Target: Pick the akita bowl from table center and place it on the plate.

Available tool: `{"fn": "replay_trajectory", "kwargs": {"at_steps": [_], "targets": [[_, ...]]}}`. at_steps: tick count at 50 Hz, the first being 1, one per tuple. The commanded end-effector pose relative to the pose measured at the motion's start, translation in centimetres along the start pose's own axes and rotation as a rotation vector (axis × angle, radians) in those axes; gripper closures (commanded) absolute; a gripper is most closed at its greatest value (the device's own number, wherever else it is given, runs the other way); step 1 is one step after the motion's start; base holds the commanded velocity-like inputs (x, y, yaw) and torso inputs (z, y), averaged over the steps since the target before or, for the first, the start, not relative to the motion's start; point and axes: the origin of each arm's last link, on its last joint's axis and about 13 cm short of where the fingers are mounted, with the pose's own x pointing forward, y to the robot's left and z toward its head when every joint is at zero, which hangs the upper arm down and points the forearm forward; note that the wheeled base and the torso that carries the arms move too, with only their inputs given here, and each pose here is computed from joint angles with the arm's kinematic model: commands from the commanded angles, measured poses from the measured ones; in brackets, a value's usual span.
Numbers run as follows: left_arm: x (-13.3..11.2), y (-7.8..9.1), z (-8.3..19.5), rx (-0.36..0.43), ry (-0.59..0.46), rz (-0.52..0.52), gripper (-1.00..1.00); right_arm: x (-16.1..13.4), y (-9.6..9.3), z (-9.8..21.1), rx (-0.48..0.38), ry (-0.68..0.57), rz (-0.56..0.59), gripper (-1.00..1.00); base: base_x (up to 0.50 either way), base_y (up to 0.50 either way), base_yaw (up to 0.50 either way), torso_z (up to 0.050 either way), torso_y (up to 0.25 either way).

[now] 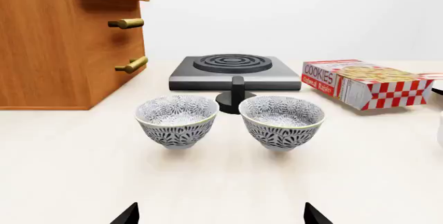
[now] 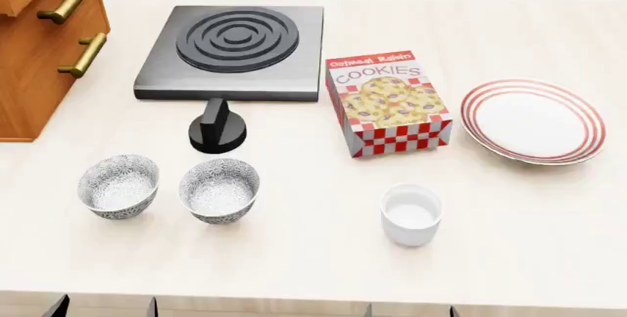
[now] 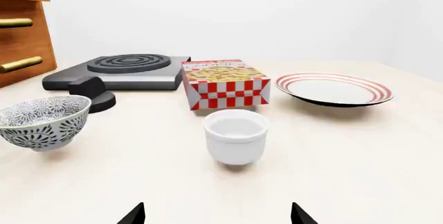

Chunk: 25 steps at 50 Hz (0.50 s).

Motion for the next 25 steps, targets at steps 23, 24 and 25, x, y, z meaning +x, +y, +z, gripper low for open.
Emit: {"fn": "replay_trajectory", "kwargs": {"at_steps": [23, 24, 25], "targets": [[0.1, 0.4, 1.5, -0.014, 0.004, 0.023, -1.0, -0.7, -0.5, 1.9, 0.032, -0.065, -0.034, -1.0, 0.0, 0.0, 0.0, 0.0, 0.0], [0.2, 0.5, 2.3, -0.021, -0.003, 0.032, -1.0, -0.8, -0.6, 2.3, 0.039, -0.069, -0.039, -1.0, 0.0, 0.0, 0.0, 0.0, 0.0], [0.5, 0.7, 3.3, -0.032, -0.01, 0.047, -1.0, -1.1, -0.8, 3.0, 0.036, -0.086, -0.05, -1.0, 0.0, 0.0, 0.0, 0.0, 0.0]]}}
